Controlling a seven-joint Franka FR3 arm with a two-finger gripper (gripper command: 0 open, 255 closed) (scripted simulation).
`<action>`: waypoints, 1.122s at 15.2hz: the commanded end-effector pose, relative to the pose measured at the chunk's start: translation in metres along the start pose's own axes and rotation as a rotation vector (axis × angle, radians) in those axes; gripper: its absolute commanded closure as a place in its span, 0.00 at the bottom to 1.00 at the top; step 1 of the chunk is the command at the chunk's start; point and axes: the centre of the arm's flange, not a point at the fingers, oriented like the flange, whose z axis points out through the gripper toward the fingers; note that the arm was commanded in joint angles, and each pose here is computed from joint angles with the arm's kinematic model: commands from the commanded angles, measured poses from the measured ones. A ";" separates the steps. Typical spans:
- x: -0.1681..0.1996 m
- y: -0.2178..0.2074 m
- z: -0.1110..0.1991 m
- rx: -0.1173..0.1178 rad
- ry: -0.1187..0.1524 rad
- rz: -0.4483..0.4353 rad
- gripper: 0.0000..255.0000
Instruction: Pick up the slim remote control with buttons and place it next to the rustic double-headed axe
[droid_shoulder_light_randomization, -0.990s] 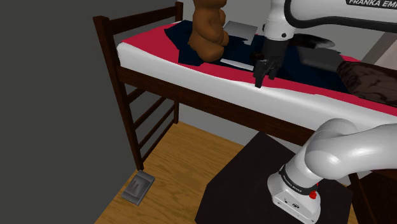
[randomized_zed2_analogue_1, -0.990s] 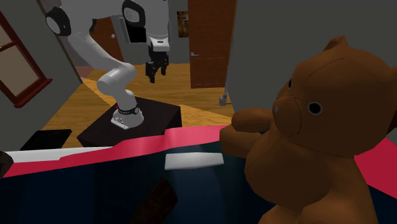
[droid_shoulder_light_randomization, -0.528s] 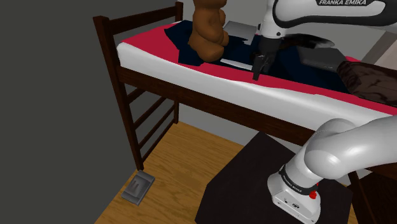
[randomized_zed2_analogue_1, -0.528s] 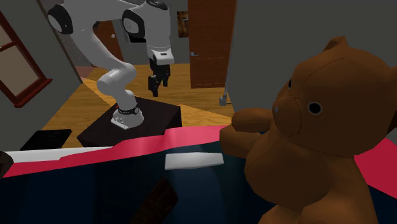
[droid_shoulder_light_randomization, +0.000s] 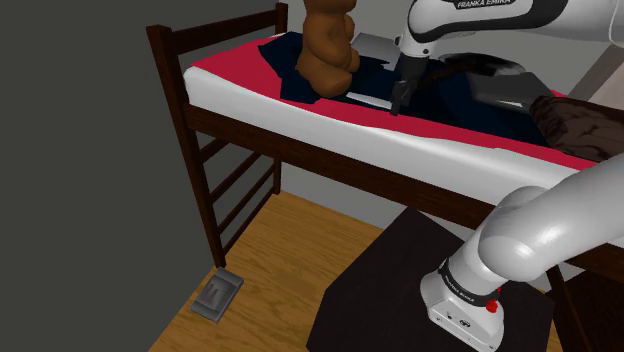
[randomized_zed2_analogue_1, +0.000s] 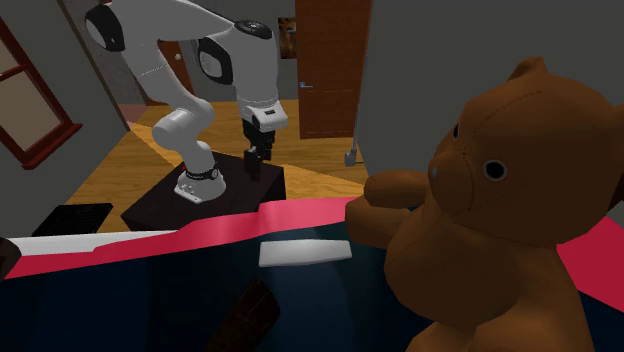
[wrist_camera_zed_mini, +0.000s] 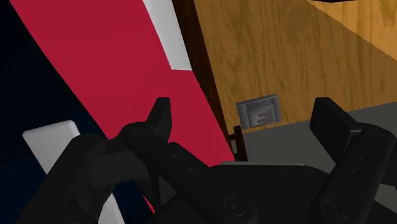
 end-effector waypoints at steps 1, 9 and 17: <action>0.014 0.024 0.005 -0.001 0.009 -0.031 0.00; 0.079 0.103 0.022 0.004 0.041 -0.148 0.00; 0.151 0.172 0.037 0.010 0.073 -0.262 0.00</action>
